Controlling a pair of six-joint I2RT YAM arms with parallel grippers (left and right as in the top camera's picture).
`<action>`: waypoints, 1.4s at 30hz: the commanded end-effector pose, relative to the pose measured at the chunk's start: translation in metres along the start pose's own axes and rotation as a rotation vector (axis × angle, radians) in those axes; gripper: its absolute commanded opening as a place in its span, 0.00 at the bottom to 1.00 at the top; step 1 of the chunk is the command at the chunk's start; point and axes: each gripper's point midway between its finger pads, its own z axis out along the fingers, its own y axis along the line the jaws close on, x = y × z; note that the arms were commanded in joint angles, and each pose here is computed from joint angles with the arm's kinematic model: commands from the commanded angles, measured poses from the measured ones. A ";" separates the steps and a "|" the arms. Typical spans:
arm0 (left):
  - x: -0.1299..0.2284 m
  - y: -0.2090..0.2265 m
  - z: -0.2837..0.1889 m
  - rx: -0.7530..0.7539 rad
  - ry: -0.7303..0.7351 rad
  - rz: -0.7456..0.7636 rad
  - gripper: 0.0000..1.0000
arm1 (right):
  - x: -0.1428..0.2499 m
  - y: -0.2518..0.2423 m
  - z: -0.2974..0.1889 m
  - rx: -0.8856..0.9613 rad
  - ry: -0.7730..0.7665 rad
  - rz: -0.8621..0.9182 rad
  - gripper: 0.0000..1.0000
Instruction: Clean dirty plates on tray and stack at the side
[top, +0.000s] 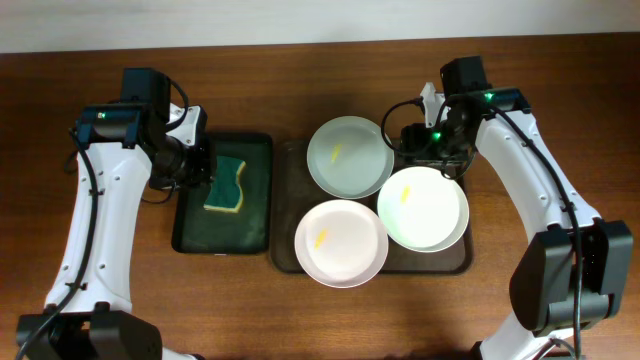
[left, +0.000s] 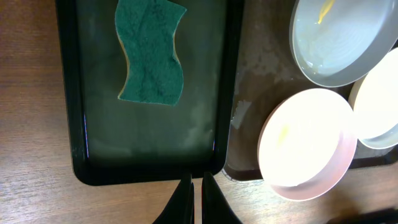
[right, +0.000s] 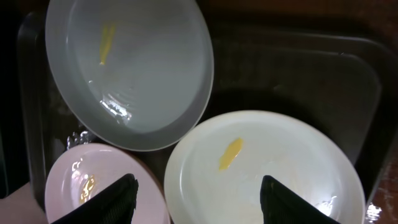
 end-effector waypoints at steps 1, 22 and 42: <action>-0.004 -0.004 -0.003 0.016 -0.015 0.021 0.06 | -0.009 -0.003 -0.004 0.026 -0.031 -0.006 0.65; -0.007 0.001 -0.003 -0.018 -0.027 0.019 0.18 | -0.007 -0.011 0.059 0.098 -0.138 -0.026 0.42; -0.012 0.006 -0.003 -0.043 -0.047 0.019 0.22 | 0.000 -0.005 0.114 0.090 -0.197 -0.066 0.15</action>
